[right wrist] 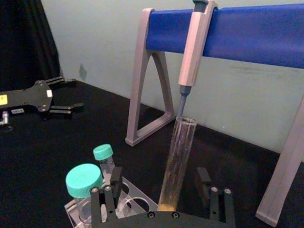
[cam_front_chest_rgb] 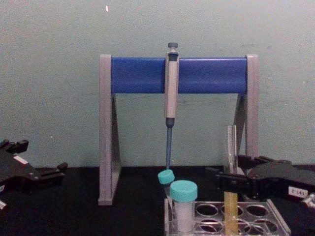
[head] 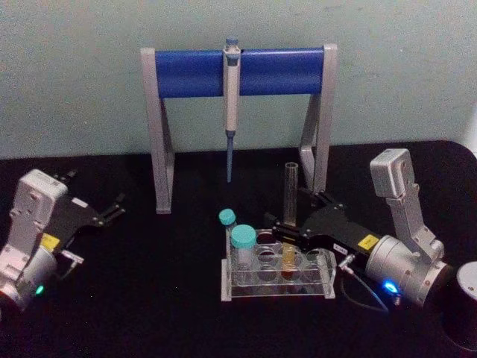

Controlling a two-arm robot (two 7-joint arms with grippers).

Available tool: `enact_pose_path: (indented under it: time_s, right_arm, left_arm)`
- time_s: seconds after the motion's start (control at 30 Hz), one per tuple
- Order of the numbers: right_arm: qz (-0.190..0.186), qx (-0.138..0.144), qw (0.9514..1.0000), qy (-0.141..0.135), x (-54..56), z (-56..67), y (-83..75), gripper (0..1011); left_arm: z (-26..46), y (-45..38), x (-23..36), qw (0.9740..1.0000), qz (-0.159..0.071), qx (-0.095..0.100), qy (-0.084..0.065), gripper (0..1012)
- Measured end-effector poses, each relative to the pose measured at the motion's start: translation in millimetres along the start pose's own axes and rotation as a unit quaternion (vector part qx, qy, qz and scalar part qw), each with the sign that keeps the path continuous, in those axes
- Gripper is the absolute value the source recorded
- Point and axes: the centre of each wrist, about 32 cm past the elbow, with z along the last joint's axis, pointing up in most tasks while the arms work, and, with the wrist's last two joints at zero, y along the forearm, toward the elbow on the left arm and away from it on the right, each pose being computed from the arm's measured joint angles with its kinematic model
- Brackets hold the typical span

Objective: Pick up the test tube from the test tube rack, shake it, then place it back into the test tube rack.

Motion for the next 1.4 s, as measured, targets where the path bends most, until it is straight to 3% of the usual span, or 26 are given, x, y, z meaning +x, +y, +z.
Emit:
enact_pose_path:
  time_s: [0.03,0.53,1.0,1.2,1.3,1.4]
  right_arm:
    - [0.0,0.0,1.0,0.0,0.0,0.0,0.0,1000]
    - [0.001,0.004,1.0,-0.007,-1.0,1.6,-7.3,1000]
    - [-0.059,0.007,0.9981,-0.012,-13.2,4.8,-54.8,1000]
    - [-0.11,0.011,0.9937,-0.02,-15.3,4.8,-66.6,1000]
    - [-0.157,0.006,0.9871,-0.031,-18.9,0.9,-68.3,1000]
    - [-0.182,0.001,0.9826,-0.039,-21.4,-2.1,-67.2,1000]
  left_arm:
    - [0.0,0.0,0.0,1.0,0.0,0.0,0.0,1010]
    - [0.0,0.0,0.0,1.0,0.0,0.0,0.0,1010]
    - [0.0,0.0,0.0,1.0,0.0,0.0,0.0,1010]
    - [0.0,0.0,0.0,1.0,0.0,0.0,0.0,1010]
    - [0.0,0.0,0.0,1.0,0.0,0.0,0.0,1009]
    - [0.0,0.0,0.0,1.0,0.0,0.0,0.0,1010]
